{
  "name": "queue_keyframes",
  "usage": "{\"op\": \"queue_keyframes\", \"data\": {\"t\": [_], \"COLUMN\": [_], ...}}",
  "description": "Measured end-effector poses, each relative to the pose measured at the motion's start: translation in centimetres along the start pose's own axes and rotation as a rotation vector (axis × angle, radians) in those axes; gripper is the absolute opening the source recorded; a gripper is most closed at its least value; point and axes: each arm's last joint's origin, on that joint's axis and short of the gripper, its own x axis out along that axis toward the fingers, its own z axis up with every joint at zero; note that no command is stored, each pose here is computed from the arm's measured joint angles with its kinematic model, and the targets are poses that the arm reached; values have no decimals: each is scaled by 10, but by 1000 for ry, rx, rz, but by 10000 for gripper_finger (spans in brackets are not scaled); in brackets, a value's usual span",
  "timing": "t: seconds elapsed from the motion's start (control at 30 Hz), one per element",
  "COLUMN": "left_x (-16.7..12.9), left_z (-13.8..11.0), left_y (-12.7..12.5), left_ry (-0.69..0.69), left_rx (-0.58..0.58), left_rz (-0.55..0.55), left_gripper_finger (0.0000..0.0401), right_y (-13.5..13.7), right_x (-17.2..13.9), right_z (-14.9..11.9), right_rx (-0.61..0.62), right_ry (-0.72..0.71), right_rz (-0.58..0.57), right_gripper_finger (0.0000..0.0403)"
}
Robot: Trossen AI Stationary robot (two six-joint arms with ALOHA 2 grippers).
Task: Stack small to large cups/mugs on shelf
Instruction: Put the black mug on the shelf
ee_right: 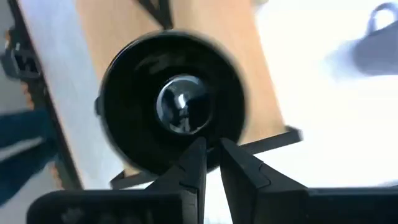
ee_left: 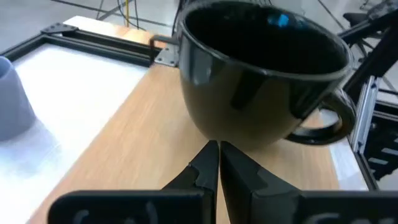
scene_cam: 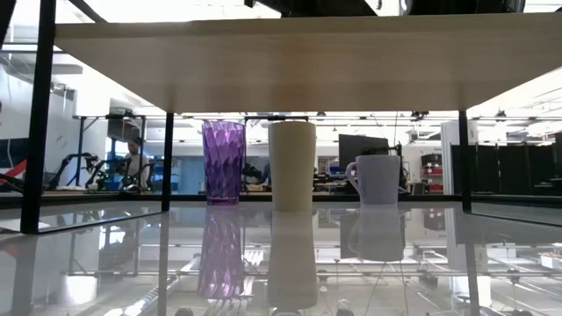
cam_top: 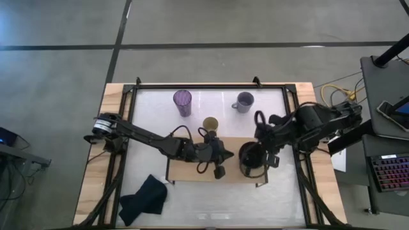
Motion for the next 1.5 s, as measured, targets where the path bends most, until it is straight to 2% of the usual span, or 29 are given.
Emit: {"op": "queue_keyframes", "data": {"t": [0.13, 0.27, 0.4, 0.63, 0.8, 1.07, 1.27, 1.5], "left_x": [-2, -1, -1, 0, 1, 1, 1, 2], "left_z": [4, 3, 7, 7, 7, 7, 8, 7], "left_y": [3, 4, 2, 7, 8, 9, 9, 9], "left_ry": [-14, -9, -40, -40, -42, -44, -47, -49], "left_rx": [-5, -7, -21, -24, -26, -32, -36, -38], "left_rz": [3, -10, -58, -53, -52, -59, -59, -60], "left_gripper_finger": [0, 0, 0, 0, 0, 0, 0, 0], "right_y": [-14, -28, -43, -57, -51, -45, -38, -39], "right_x": [-11, -11, -1, 25, 39, 46, 47, 47], "right_z": [-4, -19, -41, -68, -64, -56, -47, -48], "right_rx": [76, 155, 239, 358, 353, 317, 300, 286], "right_ry": [-51, -7, 54, 145, 141, 131, 64, 71], "right_rz": [-7, 35, 38, 26, 98, 113, 188, 185], "right_gripper_finger": [38, 38, 38, 38, 38, 38, 38, 38]}}
